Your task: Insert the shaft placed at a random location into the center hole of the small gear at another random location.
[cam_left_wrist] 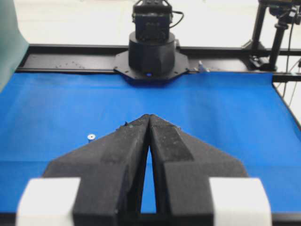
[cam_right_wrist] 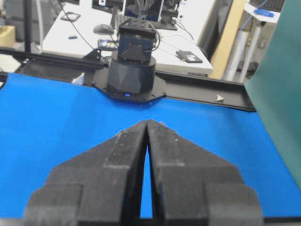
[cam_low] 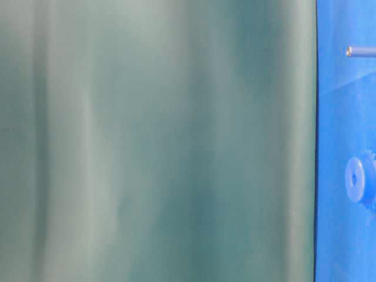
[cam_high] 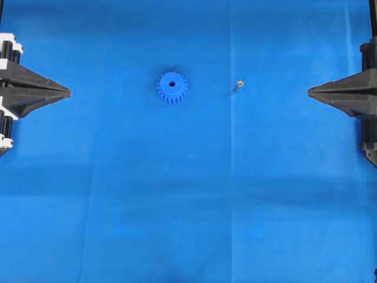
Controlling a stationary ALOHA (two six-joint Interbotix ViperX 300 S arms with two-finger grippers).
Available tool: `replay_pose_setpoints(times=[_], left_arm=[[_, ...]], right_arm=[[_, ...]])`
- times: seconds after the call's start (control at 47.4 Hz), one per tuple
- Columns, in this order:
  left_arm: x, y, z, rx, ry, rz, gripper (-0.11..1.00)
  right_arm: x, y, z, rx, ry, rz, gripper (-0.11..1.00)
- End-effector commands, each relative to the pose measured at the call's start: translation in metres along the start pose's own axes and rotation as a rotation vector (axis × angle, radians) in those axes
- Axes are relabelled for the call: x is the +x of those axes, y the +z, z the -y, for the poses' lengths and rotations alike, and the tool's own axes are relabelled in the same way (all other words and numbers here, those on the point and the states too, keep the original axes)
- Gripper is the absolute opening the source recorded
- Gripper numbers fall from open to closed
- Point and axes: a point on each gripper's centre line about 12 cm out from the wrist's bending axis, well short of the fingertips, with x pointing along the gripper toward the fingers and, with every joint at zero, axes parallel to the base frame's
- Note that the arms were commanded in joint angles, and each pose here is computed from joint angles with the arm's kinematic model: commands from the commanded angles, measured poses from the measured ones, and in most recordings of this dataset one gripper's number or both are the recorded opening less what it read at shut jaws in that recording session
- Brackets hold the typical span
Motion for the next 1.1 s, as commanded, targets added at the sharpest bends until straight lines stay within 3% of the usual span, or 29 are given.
replay_pose_setpoints(times=[0.0, 0.127, 0.506, 0.654, 0.823, 0.865, 0.992, 1.076], left_arm=[[0.001, 0.009, 0.003, -0.006, -0.015, 0.028, 0.00], [0.000, 0.009, 0.003, -0.006, -0.018, 0.021, 0.00], [0.000, 0.007, 0.003, -0.008, -0.018, 0.015, 0.00], [0.000, 0.008, 0.003, -0.008, -0.018, 0.017, 0.00], [0.000, 0.006, 0.003, -0.009, -0.016, 0.014, 0.00], [0.000, 0.006, 0.003, -0.008, -0.018, 0.012, 0.00], [0.000, 0.006, 0.003, -0.009, -0.016, 0.012, 0.00], [0.000, 0.005, 0.003, -0.007, -0.016, 0.011, 0.00]], right_arm=[[0.002, 0.004, -0.001, -0.012, 0.004, 0.006, 0.00], [0.005, 0.001, 0.004, -0.012, -0.018, -0.043, -0.06], [0.021, -0.035, 0.038, -0.004, -0.171, -0.150, -0.03], [0.033, -0.058, 0.050, 0.022, -0.214, -0.198, 0.20], [0.045, -0.088, 0.060, 0.062, -0.260, -0.266, 0.70], [0.049, -0.097, 0.063, 0.070, -0.270, -0.287, 0.78], [0.058, -0.117, 0.067, 0.079, -0.284, -0.320, 0.68], [0.063, -0.129, 0.070, 0.087, -0.297, -0.334, 0.68]])
